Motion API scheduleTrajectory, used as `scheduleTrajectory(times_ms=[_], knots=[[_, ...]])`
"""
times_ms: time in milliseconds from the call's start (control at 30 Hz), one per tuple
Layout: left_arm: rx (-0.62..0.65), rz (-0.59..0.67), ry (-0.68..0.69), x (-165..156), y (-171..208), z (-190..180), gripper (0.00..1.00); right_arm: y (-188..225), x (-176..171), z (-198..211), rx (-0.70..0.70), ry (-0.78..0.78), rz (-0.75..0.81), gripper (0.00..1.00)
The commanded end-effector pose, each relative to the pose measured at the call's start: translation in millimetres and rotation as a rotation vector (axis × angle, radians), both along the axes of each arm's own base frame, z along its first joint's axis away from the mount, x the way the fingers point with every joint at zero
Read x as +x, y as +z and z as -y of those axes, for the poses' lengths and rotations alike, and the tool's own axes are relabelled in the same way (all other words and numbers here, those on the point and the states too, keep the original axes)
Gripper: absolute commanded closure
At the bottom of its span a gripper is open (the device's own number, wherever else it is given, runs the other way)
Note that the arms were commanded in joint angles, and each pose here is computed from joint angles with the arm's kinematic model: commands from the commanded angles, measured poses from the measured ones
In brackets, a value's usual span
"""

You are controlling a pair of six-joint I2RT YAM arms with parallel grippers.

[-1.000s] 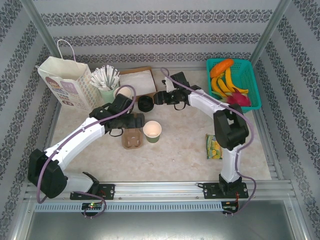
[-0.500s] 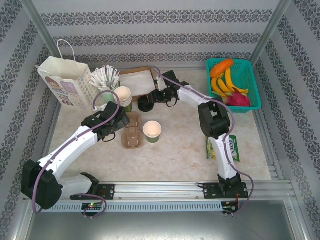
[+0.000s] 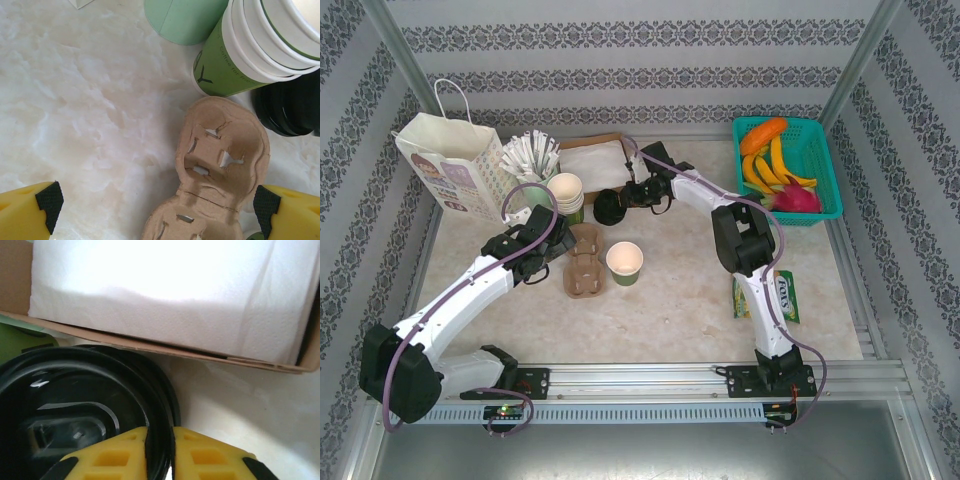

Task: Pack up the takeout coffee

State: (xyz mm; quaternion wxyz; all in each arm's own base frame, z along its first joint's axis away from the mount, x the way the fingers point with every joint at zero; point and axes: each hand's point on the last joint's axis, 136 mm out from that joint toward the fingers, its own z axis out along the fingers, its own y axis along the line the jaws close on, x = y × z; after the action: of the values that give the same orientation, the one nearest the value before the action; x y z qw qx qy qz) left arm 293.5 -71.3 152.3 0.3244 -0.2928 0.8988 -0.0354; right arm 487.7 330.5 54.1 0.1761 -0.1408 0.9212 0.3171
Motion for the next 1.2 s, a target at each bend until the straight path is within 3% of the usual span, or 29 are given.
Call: scheduleTrajectory(times_ms=[0, 300, 767, 1167], knots=[[0.010, 0.008, 0.028, 3, -1, -6, 0.00, 7, 1, -3, -0.036, 0.015, 0.041, 0.83], [-0.008, -0.003, -0.007, 7, -5, 2, 0.00, 38, 3, 3, -0.060, 0.013, 0.139, 0.84], [-0.022, -0.033, -0.062, 13, -10, 14, 0.00, 44, 3, 2, -0.070, 0.034, 0.181, 0.82], [-0.122, -0.023, -0.256, 34, -8, 57, 0.00, 59, -1, -7, -0.017, 0.074, 0.264, 0.83]])
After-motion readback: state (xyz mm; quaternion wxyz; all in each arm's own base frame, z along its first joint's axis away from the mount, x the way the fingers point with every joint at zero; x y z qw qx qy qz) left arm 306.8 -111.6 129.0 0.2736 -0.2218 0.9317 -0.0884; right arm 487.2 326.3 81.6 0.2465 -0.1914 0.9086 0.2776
